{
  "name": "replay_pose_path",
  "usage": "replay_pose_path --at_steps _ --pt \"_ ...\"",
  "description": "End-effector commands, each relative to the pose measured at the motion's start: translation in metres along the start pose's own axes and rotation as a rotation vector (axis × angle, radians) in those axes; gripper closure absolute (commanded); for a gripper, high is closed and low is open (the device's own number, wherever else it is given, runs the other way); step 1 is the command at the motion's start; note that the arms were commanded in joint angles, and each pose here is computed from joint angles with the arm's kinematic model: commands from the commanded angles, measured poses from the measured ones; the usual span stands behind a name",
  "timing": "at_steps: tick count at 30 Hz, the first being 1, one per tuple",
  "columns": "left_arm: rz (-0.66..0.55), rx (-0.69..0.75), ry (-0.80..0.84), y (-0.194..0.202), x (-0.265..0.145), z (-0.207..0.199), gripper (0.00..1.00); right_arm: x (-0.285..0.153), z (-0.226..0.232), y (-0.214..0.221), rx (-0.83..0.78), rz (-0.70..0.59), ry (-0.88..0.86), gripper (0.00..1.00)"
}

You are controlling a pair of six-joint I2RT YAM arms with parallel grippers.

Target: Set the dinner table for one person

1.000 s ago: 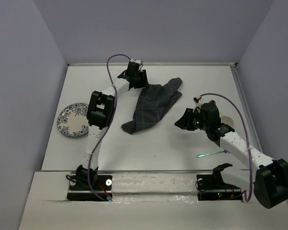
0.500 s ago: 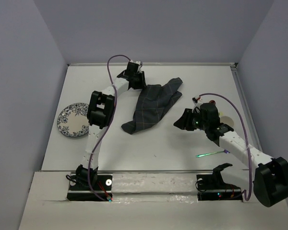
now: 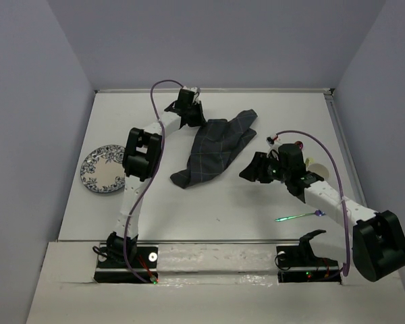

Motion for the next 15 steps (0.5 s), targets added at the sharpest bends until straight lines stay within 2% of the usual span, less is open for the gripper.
replay_pose_path --at_steps 1,3,4,5,6,7,12,15 --pt "-0.152 0.017 0.041 -0.042 -0.043 -0.019 1.00 0.014 0.009 -0.022 -0.023 -0.089 0.002 0.34" --pt "-0.167 -0.001 0.039 -0.040 -0.052 -0.020 1.00 0.025 0.004 -0.026 0.002 -0.089 0.038 0.34" --pt "-0.243 0.005 0.051 -0.056 -0.067 -0.026 1.00 0.029 0.007 -0.033 0.002 -0.107 0.029 0.34" --pt "-0.230 -0.029 0.054 -0.044 -0.069 -0.024 1.00 0.035 0.004 -0.034 0.025 -0.112 0.049 0.34" --pt "-0.304 -0.025 0.078 -0.058 -0.084 -0.030 1.00 0.040 0.009 -0.042 0.022 -0.130 0.030 0.33" --pt "-0.288 -0.042 0.074 -0.044 -0.084 -0.028 1.00 0.044 0.010 -0.045 0.028 -0.132 0.035 0.33" --pt "-0.380 -0.079 0.098 -0.041 -0.113 -0.035 1.00 0.085 -0.007 -0.060 0.070 -0.125 0.131 0.31" --pt "-0.364 -0.102 0.076 -0.023 -0.116 -0.029 1.00 0.098 -0.007 -0.072 0.074 -0.152 0.152 0.35"
Point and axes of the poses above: each gripper's point midway between its finger pads, its own x axis out along the fingers, its own z axis along the line the jaws close on, y = z × x, the point moved 8 cm from there along -x, back along the fingers, and after that the axes turned 15 degrees about x, right-handed, at the moved point
